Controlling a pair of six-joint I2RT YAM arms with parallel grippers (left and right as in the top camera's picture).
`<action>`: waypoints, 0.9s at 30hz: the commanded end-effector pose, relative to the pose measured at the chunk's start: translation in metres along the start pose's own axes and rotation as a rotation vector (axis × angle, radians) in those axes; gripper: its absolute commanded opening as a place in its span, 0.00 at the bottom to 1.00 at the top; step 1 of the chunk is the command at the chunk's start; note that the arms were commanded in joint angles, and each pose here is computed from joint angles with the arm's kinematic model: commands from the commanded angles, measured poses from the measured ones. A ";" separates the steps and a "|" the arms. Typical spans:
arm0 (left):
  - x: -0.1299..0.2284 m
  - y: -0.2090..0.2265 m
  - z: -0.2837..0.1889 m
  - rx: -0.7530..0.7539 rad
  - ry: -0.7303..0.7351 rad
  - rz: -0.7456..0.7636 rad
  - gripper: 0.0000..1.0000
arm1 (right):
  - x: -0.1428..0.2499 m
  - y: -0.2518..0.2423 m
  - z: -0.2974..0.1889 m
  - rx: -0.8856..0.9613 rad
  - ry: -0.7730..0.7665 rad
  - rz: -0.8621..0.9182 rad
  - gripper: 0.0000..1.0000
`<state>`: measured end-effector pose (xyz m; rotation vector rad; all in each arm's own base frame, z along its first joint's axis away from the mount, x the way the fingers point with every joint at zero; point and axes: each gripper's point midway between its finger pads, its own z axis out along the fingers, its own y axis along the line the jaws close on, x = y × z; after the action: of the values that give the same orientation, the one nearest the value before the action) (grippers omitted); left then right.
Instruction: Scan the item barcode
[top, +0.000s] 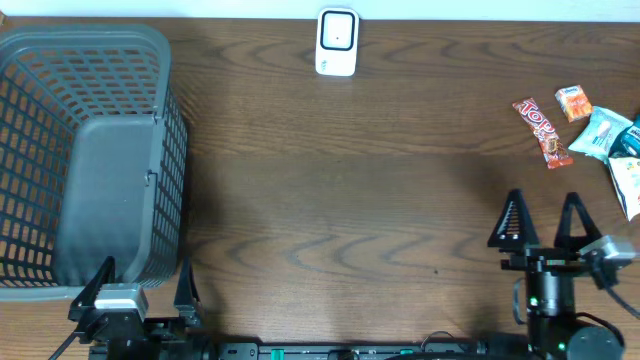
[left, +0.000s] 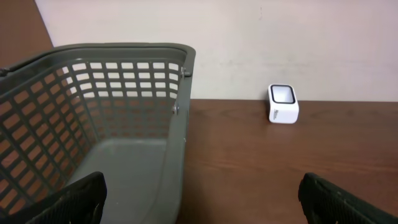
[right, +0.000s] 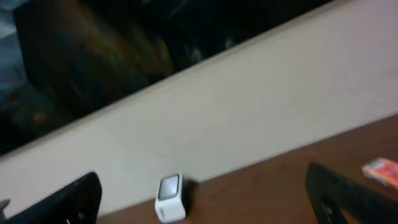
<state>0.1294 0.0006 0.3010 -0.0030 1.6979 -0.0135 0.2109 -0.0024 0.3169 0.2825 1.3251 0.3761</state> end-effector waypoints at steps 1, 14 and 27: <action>-0.003 0.001 -0.002 -0.004 -0.013 -0.006 0.98 | 0.021 -0.012 0.000 -0.002 -0.019 0.017 0.99; -0.003 0.001 -0.002 -0.004 -0.013 -0.006 0.98 | 0.089 -0.070 0.005 0.177 0.058 0.025 0.99; -0.003 0.001 -0.002 -0.004 -0.013 -0.006 0.98 | 0.131 -0.102 -0.005 0.306 0.176 0.016 0.99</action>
<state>0.1294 0.0006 0.3011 -0.0030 1.6975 -0.0135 0.2440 -0.0352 0.1577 0.5047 1.5689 0.2322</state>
